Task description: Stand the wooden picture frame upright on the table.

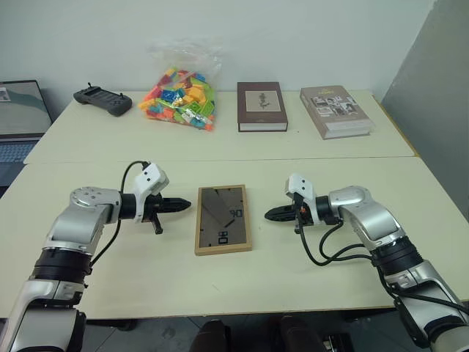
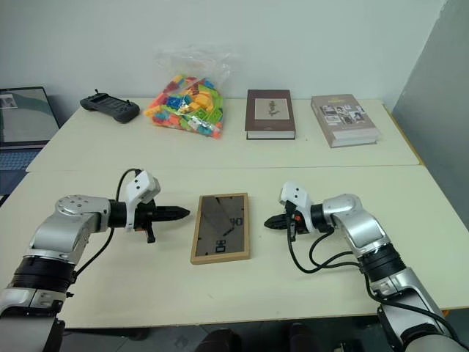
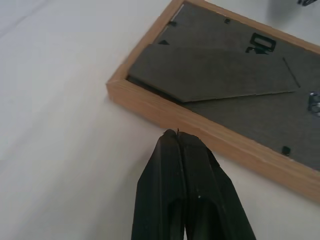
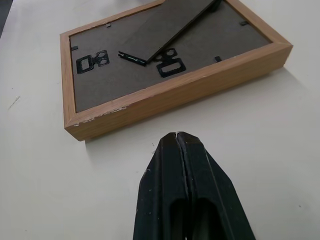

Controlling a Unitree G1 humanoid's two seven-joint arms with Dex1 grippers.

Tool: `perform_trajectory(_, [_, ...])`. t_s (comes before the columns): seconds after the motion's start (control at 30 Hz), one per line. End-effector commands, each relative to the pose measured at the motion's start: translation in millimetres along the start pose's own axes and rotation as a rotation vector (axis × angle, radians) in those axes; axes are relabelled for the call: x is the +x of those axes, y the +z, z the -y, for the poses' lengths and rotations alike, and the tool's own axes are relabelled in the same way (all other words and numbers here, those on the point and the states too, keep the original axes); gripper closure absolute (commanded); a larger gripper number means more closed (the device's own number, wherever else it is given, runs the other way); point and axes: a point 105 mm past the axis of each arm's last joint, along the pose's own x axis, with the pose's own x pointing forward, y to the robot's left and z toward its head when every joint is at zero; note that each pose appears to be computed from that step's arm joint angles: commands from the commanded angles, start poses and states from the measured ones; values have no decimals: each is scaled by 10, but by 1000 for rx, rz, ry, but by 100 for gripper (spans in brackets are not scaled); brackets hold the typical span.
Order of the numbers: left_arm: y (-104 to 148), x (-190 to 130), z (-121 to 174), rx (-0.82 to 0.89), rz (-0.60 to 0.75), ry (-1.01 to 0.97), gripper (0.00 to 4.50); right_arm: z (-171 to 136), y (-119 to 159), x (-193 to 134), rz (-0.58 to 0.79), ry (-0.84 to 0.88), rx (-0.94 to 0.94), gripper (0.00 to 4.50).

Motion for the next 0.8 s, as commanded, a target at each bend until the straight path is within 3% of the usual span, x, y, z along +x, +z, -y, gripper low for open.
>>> perform_trajectory(0.03, [91, -207, 198, -239, 23, -126, 431, -7, 110, 10, 3, -18, -91, 450])
perform_trajectory(0.17, [-20, -365, 448, -607, 8, -279, 359, -55, 74, 81, -14, -15, -115, 450])
perform_trajectory(0.3, [-95, -327, 500, -800, 32, -299, 282, -123, 71, 204, -18, 1, -138, 450])
perform_trajectory(0.77, [-446, -57, 504, -894, -12, -257, 3, -62, 144, 419, -18, -17, -183, 450])
perform_trajectory(0.8, [-470, -22, 510, -892, -19, -260, 1, -62, 160, 438, -15, -15, -184, 450])
